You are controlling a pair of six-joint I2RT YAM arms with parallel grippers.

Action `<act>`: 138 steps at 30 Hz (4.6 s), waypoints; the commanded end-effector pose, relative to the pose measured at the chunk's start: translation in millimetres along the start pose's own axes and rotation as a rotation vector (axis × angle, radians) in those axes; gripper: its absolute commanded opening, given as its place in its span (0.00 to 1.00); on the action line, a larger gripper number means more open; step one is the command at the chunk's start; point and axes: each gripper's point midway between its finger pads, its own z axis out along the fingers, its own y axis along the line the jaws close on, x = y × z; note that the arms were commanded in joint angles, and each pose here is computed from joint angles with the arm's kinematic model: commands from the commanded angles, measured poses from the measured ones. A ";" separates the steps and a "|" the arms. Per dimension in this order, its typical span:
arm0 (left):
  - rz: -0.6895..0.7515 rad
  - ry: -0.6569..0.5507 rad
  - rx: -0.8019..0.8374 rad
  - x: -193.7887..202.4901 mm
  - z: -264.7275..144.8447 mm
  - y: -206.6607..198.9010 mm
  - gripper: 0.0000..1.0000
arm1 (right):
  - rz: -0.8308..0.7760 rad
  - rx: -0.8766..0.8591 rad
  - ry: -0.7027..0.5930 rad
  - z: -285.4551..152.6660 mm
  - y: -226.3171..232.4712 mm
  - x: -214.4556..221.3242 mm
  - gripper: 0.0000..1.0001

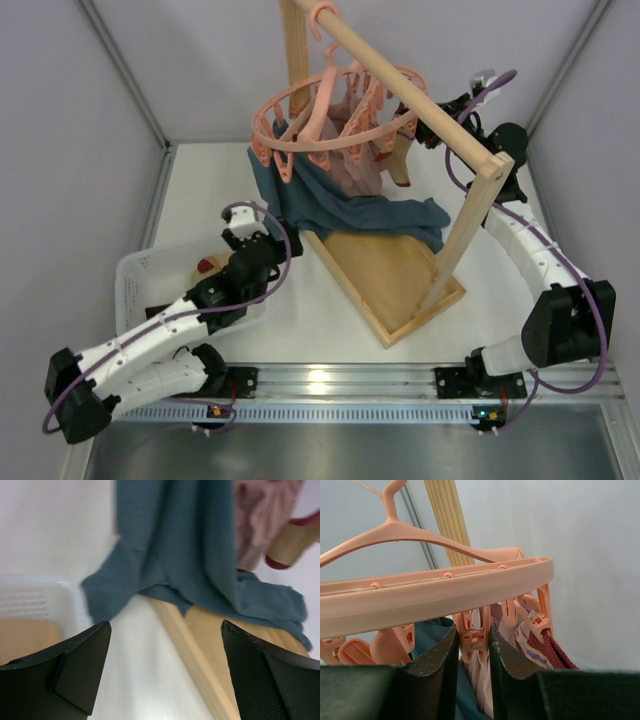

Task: Remove the socks clipped to the hanger

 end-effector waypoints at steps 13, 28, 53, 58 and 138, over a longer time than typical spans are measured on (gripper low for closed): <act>-0.087 -0.065 0.546 20.0 101.1 -237.5 0.86 | -0.106 0.185 0.122 -19.7 -9.3 -2.3 0.53; -0.111 0.037 0.685 38.1 143.9 -229.1 0.86 | 0.049 0.354 0.129 -27.5 -92.7 46.4 0.55; -0.063 0.139 0.869 48.9 140.8 -234.5 0.89 | 0.193 0.057 0.152 7.2 -81.8 111.2 0.00; -0.041 0.121 0.862 48.3 146.4 -234.7 0.90 | 0.219 0.010 0.151 8.0 -71.4 105.0 0.00; -0.130 0.143 0.952 42.3 143.9 -282.8 0.06 | 0.141 -0.213 0.010 27.1 -5.7 -2.3 0.40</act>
